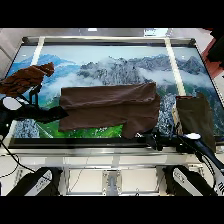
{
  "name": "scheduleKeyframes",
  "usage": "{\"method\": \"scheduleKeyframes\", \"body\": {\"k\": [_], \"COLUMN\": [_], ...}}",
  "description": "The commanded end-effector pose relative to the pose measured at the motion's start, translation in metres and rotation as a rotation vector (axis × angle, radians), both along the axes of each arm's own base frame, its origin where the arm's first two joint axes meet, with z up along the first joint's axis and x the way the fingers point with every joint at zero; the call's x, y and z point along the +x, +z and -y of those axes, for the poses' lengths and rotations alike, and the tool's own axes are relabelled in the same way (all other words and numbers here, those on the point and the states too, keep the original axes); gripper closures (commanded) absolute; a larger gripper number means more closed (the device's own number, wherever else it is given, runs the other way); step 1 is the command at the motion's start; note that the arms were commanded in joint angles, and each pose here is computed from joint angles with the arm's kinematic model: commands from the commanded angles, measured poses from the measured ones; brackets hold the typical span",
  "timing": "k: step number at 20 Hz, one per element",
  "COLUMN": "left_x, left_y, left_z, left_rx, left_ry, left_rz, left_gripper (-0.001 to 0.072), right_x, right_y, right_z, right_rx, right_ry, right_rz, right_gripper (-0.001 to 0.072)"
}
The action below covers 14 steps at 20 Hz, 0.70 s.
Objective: Fold the shirts.
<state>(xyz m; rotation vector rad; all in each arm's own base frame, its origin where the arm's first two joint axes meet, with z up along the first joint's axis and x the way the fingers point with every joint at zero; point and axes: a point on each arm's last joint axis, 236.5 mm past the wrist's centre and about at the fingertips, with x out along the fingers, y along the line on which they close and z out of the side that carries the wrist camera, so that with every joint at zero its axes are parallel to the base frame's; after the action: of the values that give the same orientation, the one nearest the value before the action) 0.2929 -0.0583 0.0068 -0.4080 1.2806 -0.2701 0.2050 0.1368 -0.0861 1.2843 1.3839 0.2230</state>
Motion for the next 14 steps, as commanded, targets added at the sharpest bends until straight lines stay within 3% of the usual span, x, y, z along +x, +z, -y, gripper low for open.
{"method": "scheduleKeyframes", "body": {"k": [1,6,8,12,14], "left_x": [0.002,0.003,0.004,0.005,0.004], "left_y": [0.004,0.004,0.004,0.004,0.004], "left_z": [0.007,0.007,0.006,0.006,0.006], "left_rx": [-0.032,-0.031,-0.03,-0.029,-0.029], "left_ry": [-0.004,-0.004,-0.002,0.001,-0.001], "left_rz": [0.017,0.018,0.021,0.025,0.022], "left_gripper": [0.0066,0.0066,0.0066,0.0066,0.0066], "right_x": [0.029,0.054,0.053,0.053,0.051], "right_y": [-0.011,-0.01,-0.01,-0.009,-0.005], "right_z": [0.018,0.038,0.036,0.035,0.03], "right_rx": [-0.024,-0.034,-0.027,-0.025,-0.022], "right_ry": [-0.212,-0.361,-0.357,-0.349,-0.304], "right_rz": [0.023,0.044,0.038,0.043,0.08], "right_gripper": [0.0184,0.0186,0.0242,0.047,0.0677]}}
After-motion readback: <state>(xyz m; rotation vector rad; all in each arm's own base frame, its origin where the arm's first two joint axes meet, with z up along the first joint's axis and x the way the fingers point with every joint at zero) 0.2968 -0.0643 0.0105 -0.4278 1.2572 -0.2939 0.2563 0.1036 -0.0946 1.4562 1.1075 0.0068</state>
